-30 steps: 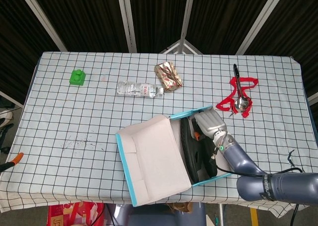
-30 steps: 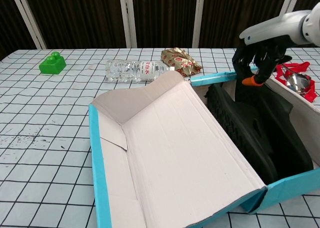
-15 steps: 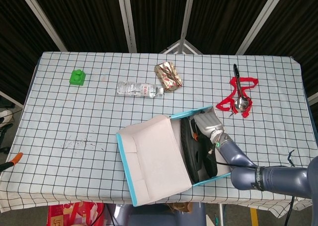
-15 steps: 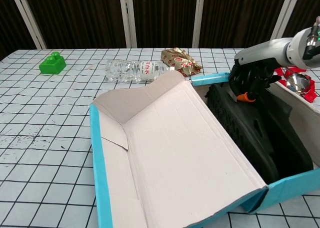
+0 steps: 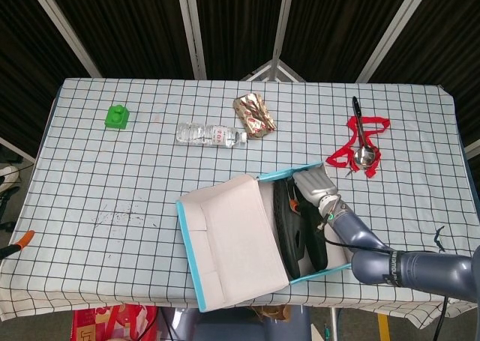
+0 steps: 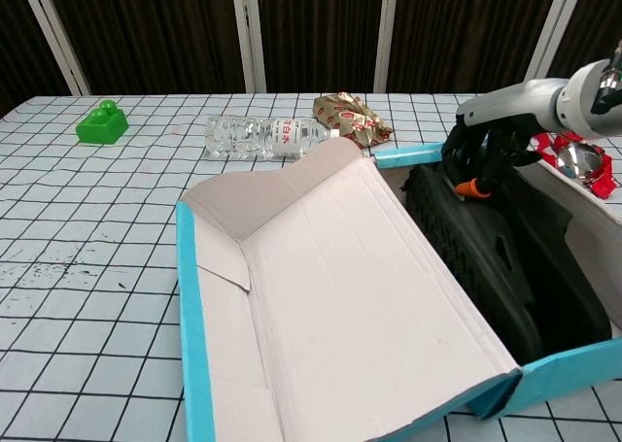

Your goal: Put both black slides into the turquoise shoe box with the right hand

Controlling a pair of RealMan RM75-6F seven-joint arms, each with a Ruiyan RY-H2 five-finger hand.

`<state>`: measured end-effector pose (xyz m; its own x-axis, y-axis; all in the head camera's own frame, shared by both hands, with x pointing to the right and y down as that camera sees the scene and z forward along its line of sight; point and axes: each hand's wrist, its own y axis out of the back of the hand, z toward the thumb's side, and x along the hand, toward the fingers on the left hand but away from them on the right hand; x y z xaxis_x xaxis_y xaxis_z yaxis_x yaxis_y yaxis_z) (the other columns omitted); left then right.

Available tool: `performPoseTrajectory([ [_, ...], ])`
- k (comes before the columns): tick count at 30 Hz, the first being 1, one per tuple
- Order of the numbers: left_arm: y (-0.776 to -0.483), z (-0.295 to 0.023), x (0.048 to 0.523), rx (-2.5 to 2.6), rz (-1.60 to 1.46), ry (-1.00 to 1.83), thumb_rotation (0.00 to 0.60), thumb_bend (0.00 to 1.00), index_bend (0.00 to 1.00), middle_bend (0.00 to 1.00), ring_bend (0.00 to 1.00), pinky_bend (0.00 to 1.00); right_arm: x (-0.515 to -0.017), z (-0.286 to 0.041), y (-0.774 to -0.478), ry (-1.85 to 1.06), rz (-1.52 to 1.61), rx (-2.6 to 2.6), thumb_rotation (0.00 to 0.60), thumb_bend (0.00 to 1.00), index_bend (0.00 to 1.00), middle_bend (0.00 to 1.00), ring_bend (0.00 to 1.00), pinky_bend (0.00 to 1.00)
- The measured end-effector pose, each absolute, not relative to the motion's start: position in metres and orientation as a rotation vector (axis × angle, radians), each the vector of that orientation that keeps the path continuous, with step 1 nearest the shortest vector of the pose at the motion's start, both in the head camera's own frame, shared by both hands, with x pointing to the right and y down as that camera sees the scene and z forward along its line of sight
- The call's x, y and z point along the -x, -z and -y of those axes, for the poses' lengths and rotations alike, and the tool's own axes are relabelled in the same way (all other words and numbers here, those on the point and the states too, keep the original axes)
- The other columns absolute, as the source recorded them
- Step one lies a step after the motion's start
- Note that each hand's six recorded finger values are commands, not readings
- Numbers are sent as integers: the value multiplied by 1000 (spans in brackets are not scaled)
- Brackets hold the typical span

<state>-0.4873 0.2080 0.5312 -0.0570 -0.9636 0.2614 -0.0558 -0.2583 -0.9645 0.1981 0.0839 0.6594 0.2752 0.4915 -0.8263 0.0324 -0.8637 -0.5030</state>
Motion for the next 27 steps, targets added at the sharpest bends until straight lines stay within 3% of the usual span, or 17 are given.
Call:
performPoseTrajectory([
  [7,-529,-209,487,1410,-1160,1425,600,238,194,25,0,95,-190,-85,-650,-1566,505,2213,600,499,673,610,745,880],
  [27,-527,-209,488,1407,-1162,1419,600,237,194,16,0,95,-208,-97,-703,-1673,508,2287,600,499,673,610,746,880],
])
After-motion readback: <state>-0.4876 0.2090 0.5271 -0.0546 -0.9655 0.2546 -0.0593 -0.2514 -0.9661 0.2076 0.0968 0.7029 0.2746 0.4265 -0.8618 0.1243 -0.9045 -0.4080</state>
